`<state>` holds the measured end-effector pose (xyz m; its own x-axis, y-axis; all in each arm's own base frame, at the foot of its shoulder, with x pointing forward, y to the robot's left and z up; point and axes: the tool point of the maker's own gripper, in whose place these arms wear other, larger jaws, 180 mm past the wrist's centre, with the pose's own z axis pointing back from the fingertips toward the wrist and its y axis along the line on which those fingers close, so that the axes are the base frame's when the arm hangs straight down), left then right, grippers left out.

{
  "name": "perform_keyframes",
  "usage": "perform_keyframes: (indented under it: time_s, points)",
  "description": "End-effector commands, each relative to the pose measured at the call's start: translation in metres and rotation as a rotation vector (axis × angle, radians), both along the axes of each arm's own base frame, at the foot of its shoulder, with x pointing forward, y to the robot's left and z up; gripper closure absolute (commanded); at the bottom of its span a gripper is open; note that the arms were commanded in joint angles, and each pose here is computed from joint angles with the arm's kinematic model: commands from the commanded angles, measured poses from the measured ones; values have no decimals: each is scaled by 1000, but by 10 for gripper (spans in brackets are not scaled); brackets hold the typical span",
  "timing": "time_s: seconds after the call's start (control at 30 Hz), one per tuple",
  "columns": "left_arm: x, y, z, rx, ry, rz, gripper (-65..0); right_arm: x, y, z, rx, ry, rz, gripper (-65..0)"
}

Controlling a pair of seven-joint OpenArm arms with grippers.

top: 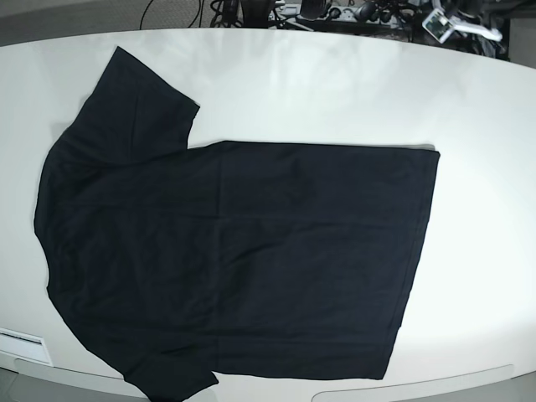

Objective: Fold the T-shirt properly
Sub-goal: 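Move both grippers to the shirt's shoulder edge and grasp it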

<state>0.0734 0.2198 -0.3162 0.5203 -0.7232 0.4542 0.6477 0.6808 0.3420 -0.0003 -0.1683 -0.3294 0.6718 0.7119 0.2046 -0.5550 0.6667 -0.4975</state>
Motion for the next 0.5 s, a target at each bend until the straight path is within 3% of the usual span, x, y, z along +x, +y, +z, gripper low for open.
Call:
perform_keyframes:
  time_s: [0.0, 0.1, 0.2, 0.33, 0.47]
  points:
    - [4, -3, 7, -5, -22, -17, 0, 5, 7, 6, 19, -33, 43, 0]
    - [6, -11, 4, -3, 1, -141, 0, 6, 36, 0, 128, -5, 181, 0]
    - [31, -12, 1, -1, -39, -244, 0, 40, 60, -6, 239, -59, 252, 0]
    - [71, -4, 1, -26, -118, -332, 0, 102, 62, 11, 244, -266, 252, 0]
    - [108, 16, 3, 37, -140, -396, 0, 134, 65, 22, 269, -365, 251, 0]
